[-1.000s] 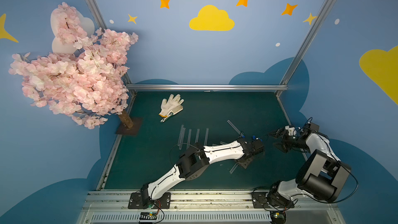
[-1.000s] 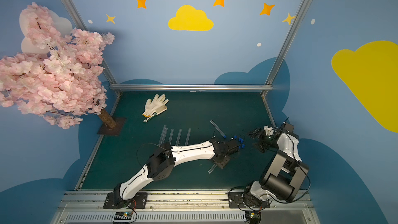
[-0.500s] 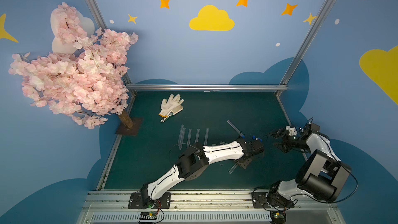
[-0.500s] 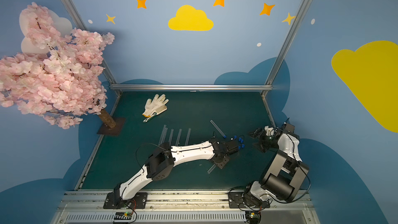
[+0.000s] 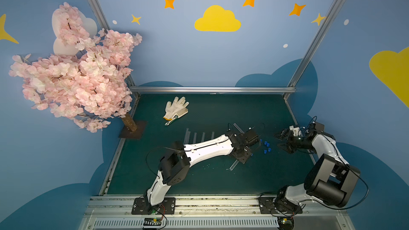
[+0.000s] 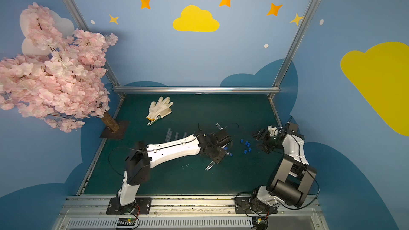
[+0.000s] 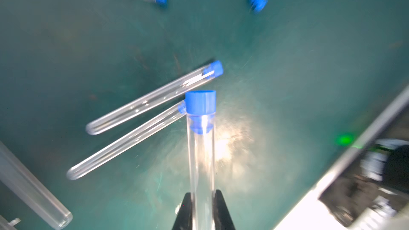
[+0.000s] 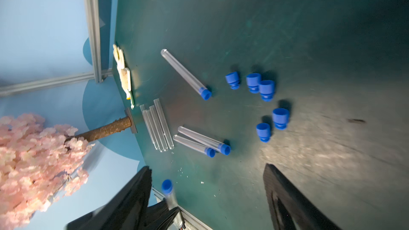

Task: Remove stoppers from test tubes
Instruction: Pick up the test tube at the center of the board, then open the stopper on the test tube.

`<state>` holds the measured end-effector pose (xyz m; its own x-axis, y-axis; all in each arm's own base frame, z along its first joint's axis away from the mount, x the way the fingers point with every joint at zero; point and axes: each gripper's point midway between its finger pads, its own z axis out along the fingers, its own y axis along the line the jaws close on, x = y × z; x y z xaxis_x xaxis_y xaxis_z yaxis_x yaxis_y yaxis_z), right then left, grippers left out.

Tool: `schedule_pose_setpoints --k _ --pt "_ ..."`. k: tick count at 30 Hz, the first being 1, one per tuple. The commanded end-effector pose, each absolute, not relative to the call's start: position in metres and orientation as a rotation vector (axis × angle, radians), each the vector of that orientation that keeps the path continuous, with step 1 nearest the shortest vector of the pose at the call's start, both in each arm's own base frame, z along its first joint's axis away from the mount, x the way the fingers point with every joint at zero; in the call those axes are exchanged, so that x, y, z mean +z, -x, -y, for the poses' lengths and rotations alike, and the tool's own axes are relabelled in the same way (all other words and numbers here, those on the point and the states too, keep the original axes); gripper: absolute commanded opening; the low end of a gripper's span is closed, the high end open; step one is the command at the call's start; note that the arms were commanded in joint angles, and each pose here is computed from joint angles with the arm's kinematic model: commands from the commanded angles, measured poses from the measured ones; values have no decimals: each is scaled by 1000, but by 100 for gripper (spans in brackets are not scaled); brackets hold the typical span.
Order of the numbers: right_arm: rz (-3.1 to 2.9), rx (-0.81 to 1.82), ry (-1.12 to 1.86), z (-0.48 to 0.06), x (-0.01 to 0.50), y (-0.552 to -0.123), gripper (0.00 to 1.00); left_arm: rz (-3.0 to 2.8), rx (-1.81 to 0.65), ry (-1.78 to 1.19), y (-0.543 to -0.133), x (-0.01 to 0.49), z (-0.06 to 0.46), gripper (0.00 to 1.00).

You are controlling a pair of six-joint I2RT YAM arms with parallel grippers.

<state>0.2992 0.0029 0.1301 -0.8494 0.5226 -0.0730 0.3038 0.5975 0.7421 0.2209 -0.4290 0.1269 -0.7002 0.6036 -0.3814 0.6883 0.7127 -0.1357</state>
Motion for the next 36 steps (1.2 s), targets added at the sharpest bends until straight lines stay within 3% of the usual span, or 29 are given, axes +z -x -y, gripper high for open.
schedule_pose_setpoints --k 1,19,36 --pt "-2567 1151 -557 -26 145 -302 80 -2573 -462 -985 -227 154 417 3" --pt "-2706 1371 26 -139 174 -276 77 -2473 -522 -850 -251 186 334 3" --pt "-2624 1622 406 -215 195 -251 59 -2421 -595 -885 -244 191 330 3"
